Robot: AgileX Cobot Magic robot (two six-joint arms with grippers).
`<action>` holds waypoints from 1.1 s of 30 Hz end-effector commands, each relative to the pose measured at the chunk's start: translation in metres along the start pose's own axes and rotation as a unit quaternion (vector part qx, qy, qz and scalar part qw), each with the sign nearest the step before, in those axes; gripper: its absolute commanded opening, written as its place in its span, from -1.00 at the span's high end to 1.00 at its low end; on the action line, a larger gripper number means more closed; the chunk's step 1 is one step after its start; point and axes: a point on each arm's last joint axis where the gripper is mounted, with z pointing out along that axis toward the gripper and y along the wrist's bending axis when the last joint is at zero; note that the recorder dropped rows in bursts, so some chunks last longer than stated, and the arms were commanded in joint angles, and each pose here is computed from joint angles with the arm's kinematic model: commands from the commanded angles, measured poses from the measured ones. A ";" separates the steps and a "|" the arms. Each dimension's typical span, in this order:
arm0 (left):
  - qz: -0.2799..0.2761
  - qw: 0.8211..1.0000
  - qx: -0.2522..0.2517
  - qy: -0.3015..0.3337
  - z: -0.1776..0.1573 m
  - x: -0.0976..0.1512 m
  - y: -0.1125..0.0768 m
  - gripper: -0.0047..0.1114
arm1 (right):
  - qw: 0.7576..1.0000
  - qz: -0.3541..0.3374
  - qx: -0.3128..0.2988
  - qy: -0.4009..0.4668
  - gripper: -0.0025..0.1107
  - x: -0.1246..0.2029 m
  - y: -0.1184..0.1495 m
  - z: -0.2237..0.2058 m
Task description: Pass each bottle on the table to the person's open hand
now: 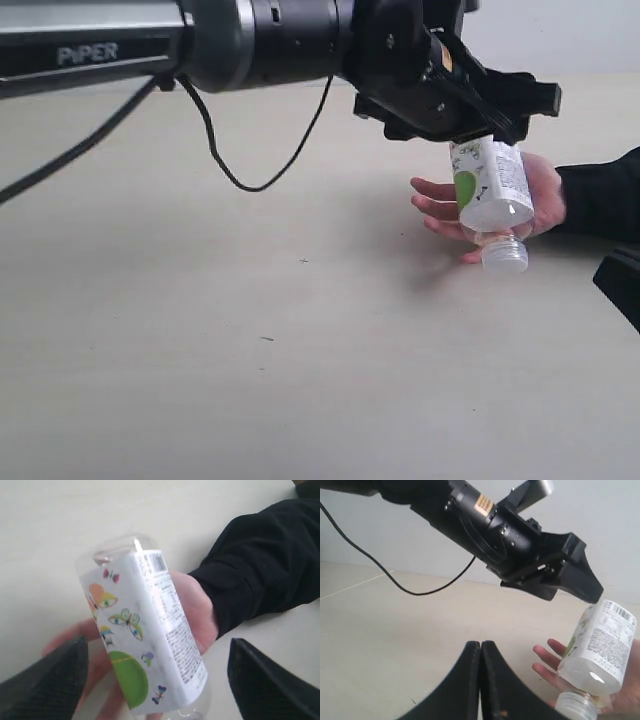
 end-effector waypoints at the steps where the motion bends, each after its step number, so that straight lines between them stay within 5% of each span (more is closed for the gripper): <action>1: 0.078 0.997 -0.009 0.006 -0.031 -0.014 0.002 -0.30 | 1.000 0.000 -0.006 0.000 0.96 0.001 0.001 0.000; 4: 0.151 0.988 -0.010 0.021 -0.046 -0.016 -0.002 -0.09 | 1.000 0.000 -0.006 0.000 0.96 0.001 0.001 0.000; 14: 0.205 0.978 -0.010 0.032 -0.094 -0.027 -0.009 0.91 | 1.000 -0.001 -0.006 0.000 0.96 0.001 0.001 0.000; 24: 0.205 0.979 -0.002 -0.002 -0.119 -0.030 -0.011 0.92 | 1.000 0.000 -0.006 0.000 0.96 0.001 0.001 0.000; 33: 0.205 0.972 0.022 -0.109 -0.161 0.005 0.001 0.92 | 1.000 -0.001 -0.006 0.000 0.96 0.001 0.001 0.000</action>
